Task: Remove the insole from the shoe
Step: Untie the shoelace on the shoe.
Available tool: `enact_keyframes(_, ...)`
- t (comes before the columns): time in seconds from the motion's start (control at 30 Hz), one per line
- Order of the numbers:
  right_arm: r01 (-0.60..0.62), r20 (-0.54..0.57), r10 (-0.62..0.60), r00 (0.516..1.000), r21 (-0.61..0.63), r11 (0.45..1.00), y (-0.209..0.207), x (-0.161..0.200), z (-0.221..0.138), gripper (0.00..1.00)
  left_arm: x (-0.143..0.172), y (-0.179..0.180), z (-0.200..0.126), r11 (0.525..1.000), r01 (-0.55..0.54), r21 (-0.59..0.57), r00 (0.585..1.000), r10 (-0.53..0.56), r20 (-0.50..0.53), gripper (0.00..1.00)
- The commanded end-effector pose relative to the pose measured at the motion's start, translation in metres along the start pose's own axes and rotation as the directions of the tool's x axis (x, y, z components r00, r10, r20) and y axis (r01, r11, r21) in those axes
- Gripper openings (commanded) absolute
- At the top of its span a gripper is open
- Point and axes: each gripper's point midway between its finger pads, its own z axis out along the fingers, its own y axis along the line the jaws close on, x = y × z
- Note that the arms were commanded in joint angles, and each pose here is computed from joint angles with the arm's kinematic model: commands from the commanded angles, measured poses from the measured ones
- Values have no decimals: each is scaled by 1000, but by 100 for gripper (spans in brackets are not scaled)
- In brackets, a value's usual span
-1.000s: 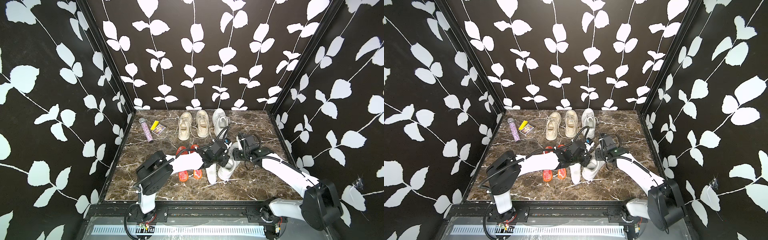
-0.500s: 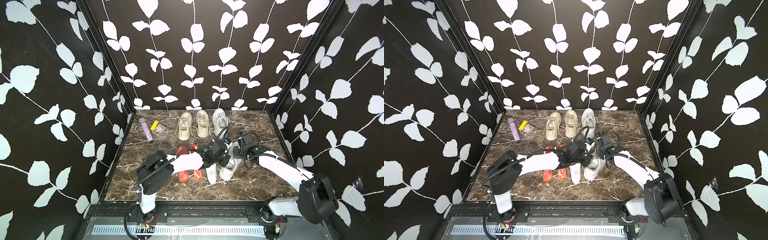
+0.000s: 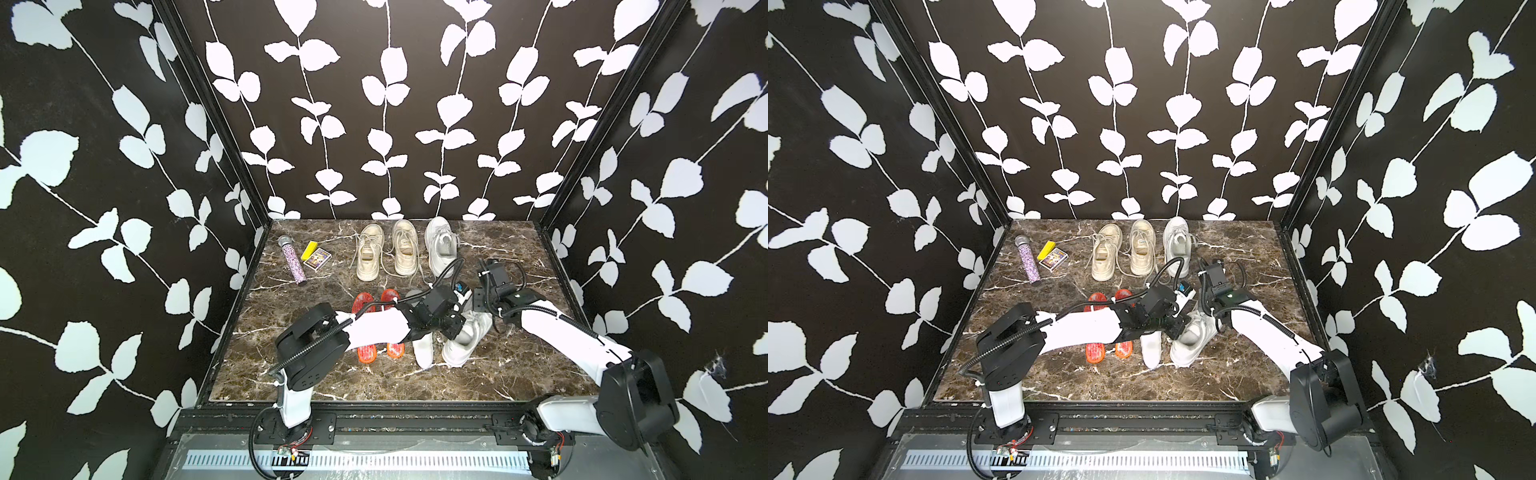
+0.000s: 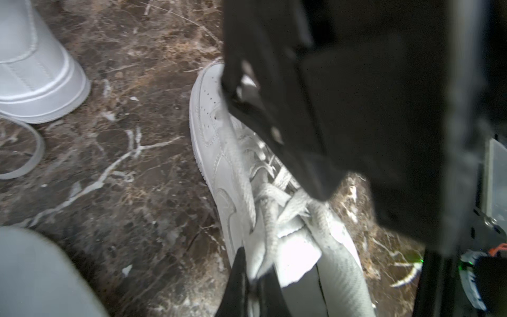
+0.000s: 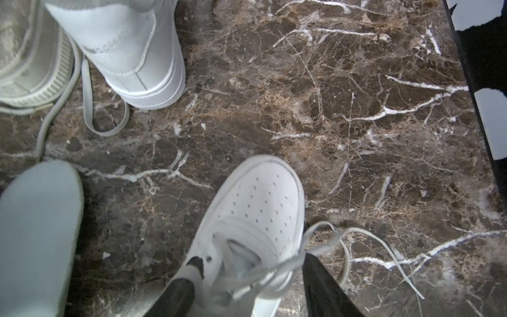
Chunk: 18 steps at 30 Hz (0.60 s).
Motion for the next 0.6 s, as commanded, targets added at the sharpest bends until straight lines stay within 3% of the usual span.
enact_keyframes(0.0,-94,94,96,991,-20,995,-5,-24,-3,63,-11,-31,-9,993,-54,108,998,49,50,0)
enact_keyframes(0.3,-228,59,227,972,11,974,-35,-23,23,72,-16,-47,-15,984,-97,146,993,86,77,0)
enact_keyframes(0.57,-361,53,358,932,93,928,-76,-44,49,76,-15,-49,-20,982,-112,150,992,100,83,0)
